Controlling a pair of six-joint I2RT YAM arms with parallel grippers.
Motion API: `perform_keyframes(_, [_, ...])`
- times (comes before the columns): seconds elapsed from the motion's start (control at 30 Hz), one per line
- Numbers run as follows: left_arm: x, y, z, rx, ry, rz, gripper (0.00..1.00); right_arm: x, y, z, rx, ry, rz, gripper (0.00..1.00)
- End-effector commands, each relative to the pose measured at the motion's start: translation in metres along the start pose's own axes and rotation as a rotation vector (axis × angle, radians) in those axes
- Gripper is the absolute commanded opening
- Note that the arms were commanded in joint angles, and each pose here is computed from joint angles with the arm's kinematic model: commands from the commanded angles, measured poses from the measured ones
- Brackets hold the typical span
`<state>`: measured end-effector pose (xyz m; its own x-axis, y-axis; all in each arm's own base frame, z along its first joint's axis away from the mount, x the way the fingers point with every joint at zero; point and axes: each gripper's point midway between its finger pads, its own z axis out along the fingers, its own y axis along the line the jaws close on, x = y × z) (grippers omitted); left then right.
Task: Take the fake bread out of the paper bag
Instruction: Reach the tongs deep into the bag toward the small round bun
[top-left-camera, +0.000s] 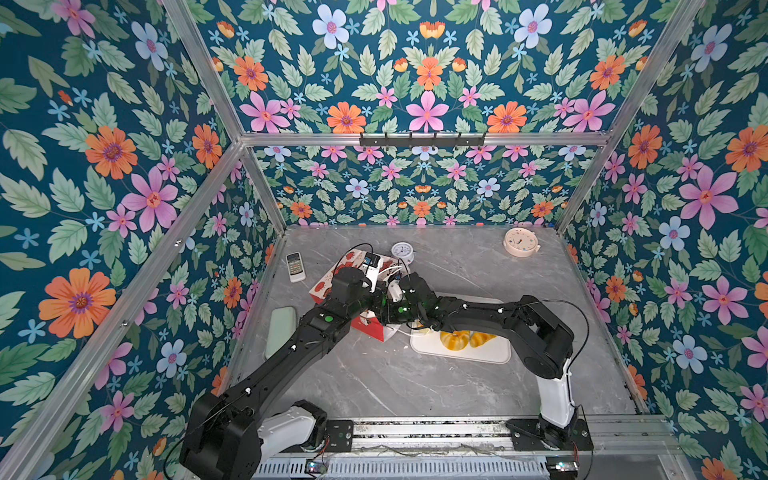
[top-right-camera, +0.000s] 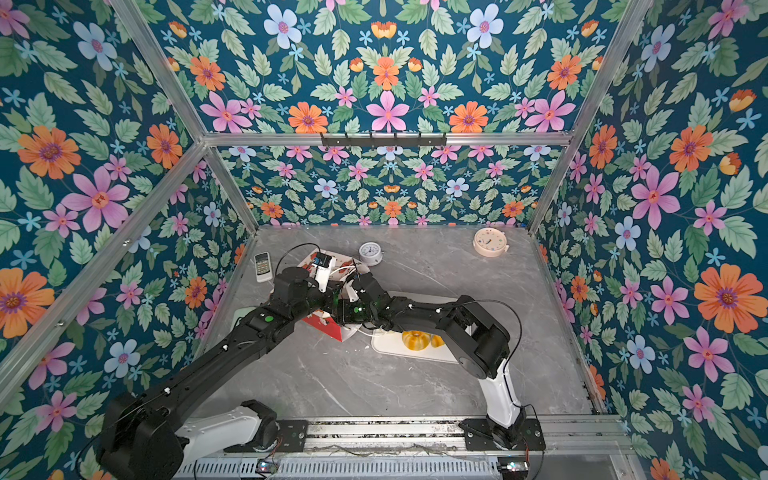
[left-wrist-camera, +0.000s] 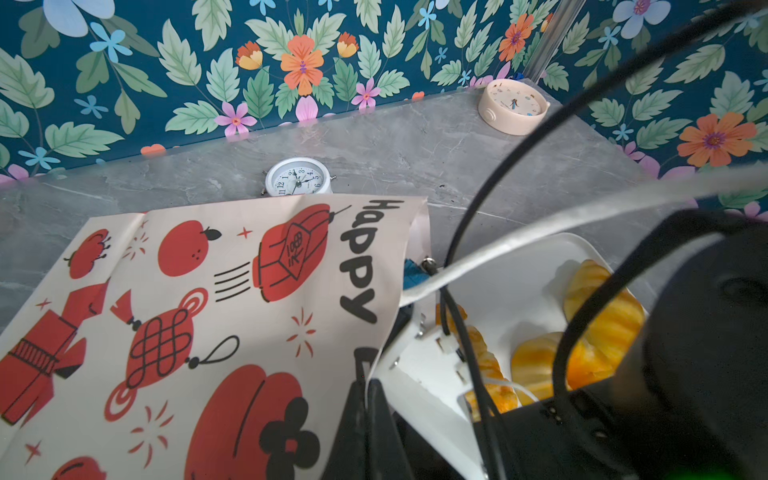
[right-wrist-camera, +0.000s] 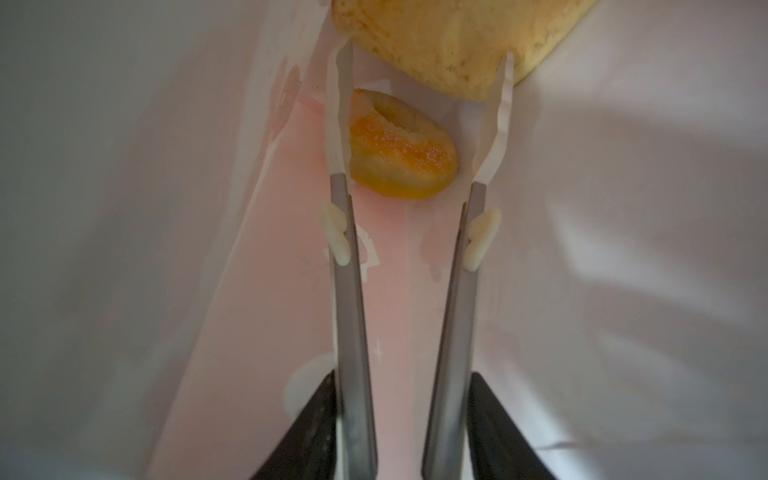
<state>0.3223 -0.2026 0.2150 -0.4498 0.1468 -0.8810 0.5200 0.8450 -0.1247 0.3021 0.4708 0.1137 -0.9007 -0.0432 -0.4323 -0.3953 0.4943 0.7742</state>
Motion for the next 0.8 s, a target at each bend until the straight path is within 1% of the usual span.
perform_keyframes(0.0, [-0.01, -0.012, -0.003, 0.065, -0.041, 0.0, 0.0, -0.013, 0.018, 0.003, -0.087, -0.046, -0.045, 0.48])
perform_keyframes(0.23, [-0.009, -0.015, -0.007, 0.081, -0.046, -0.003, 0.0, -0.021, 0.019, 0.011, -0.116, -0.059, -0.056, 0.47])
perform_keyframes(0.3, [-0.008, -0.014, -0.007, 0.079, -0.045, -0.003, 0.0, -0.023, 0.019, 0.013, -0.116, -0.062, -0.059, 0.45])
perform_keyframes(0.33, [-0.008, -0.014, -0.008, 0.078, -0.045, -0.005, 0.0, -0.024, 0.017, 0.013, -0.112, -0.064, -0.056, 0.44])
perform_keyframes(0.4, [-0.008, -0.014, -0.009, 0.078, -0.048, -0.006, 0.0, -0.024, 0.015, 0.014, -0.11, -0.06, -0.049, 0.37])
perform_keyframes(0.47, [-0.007, -0.014, -0.01, 0.078, -0.048, -0.004, 0.0, -0.024, 0.013, 0.013, -0.11, -0.057, -0.047, 0.36])
perform_keyframes(0.53, [-0.006, -0.014, -0.011, 0.075, -0.044, -0.001, 0.0, -0.024, 0.012, 0.014, -0.11, -0.053, -0.045, 0.33])
perform_keyframes(0.77, [-0.001, -0.012, -0.017, 0.063, -0.035, 0.01, 0.0, -0.022, 0.003, 0.013, -0.107, -0.036, -0.032, 0.15])
